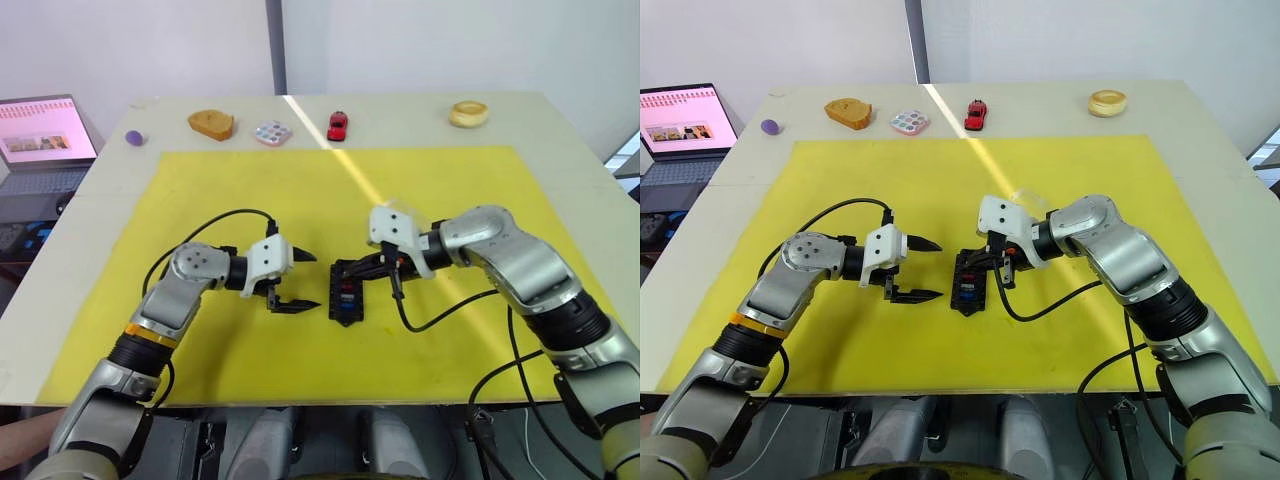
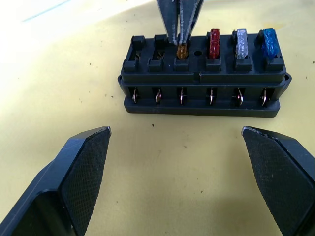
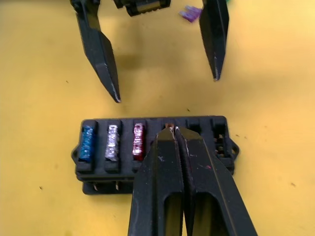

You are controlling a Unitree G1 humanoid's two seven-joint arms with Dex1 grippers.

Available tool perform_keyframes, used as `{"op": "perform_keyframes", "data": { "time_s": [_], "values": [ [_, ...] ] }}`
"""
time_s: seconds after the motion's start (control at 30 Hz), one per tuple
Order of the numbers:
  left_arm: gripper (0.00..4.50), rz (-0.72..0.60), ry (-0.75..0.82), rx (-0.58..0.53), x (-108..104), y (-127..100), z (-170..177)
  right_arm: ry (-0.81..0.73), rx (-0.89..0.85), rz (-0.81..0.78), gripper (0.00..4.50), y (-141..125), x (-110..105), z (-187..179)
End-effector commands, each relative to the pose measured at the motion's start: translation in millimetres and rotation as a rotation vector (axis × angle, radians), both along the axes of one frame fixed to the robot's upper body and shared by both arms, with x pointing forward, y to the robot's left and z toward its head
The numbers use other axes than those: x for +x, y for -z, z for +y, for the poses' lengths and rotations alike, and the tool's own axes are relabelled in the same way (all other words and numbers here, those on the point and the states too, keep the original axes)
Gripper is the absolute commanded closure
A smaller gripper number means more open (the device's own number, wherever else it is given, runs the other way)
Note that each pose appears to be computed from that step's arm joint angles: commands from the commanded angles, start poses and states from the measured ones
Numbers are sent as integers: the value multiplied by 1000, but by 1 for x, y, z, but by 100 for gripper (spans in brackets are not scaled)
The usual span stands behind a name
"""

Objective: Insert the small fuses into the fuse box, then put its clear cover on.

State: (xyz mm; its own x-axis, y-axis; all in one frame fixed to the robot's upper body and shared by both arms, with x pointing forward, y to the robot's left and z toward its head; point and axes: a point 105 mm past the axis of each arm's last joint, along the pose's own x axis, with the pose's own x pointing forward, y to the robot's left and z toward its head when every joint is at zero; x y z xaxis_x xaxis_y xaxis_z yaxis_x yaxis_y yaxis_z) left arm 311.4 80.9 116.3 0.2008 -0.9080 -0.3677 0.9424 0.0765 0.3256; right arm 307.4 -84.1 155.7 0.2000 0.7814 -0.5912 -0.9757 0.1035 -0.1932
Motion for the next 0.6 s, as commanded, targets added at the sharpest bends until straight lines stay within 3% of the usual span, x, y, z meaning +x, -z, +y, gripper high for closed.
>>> {"op": "perform_keyframes", "data": {
  "time_s": [0.03,0.27,0.4,0.6],
  "values": [
    [0,-48,8,-15,-1,-11,-1,-19,-43,25,446,16,-4,0],
    [0,-49,5,-19,-1,-12,-1,-37,-78,-12,446,19,-2,-1],
    [0,-46,1,-153,-3,-39,-7,-19,213,-77,446,-40,2,17],
    [0,-18,-50,-197,-9,-70,11,-5,329,-249,446,-80,-7,-3]
  ]
}}
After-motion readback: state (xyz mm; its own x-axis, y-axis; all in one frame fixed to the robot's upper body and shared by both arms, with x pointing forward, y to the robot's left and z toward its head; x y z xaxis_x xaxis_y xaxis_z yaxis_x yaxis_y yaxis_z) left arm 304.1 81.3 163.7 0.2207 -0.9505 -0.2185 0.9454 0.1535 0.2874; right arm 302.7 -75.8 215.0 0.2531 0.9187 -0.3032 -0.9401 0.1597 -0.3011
